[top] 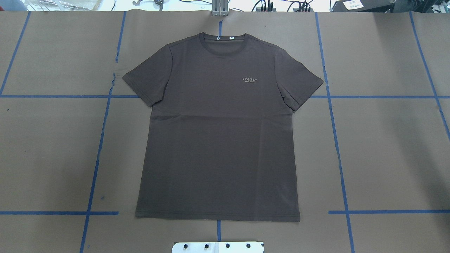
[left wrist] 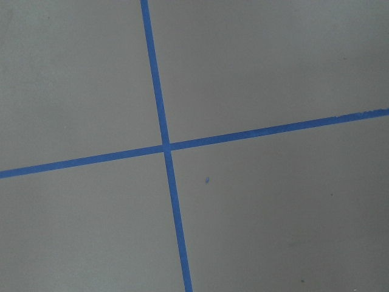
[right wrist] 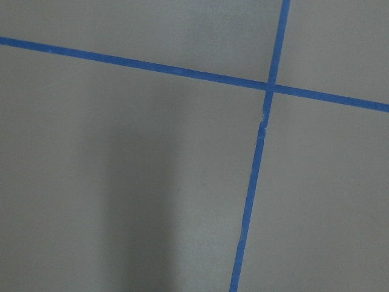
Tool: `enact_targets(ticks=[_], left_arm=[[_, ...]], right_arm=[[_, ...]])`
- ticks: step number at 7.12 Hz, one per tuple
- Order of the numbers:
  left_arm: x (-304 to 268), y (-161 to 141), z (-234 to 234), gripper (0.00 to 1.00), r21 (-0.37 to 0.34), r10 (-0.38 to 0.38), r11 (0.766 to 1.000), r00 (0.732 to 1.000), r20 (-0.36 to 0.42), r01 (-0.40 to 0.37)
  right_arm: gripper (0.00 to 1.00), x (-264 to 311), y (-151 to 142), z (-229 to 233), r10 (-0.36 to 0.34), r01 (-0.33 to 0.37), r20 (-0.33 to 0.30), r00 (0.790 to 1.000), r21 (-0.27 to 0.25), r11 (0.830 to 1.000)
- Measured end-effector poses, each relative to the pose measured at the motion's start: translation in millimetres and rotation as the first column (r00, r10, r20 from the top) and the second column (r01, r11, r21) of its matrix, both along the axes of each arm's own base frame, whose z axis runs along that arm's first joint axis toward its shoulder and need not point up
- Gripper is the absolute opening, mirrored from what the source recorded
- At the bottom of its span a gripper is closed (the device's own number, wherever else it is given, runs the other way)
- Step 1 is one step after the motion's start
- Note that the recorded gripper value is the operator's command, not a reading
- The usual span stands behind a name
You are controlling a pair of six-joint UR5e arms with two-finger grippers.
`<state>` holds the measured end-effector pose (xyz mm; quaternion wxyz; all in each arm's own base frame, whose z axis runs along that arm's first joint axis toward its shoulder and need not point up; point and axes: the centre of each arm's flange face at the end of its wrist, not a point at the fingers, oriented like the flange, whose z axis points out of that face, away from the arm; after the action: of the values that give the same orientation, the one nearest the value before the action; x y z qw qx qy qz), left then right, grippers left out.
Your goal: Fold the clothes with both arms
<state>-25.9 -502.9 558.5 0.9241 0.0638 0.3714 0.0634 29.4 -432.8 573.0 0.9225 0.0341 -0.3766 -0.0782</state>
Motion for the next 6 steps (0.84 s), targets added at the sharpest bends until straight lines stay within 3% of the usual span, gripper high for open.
enact_targets(ticks=[5, 6], left_arm=[[3, 8, -16, 1.00, 0.040, 0.016, 0.999, 0.999, -0.038, -0.015], [4, 5, -12, 1.00, 0.043, 0.018, 0.999, 0.999, -0.043, -0.016]], right_arm=[[1.00, -42, -16, -1, -0.088, 0.088, 0.005, 0.996, 0.002, 0.996], [1.00, -50, -20, -10, -0.102, 0.102, 0.010, 0.995, 0.028, 0.994]])
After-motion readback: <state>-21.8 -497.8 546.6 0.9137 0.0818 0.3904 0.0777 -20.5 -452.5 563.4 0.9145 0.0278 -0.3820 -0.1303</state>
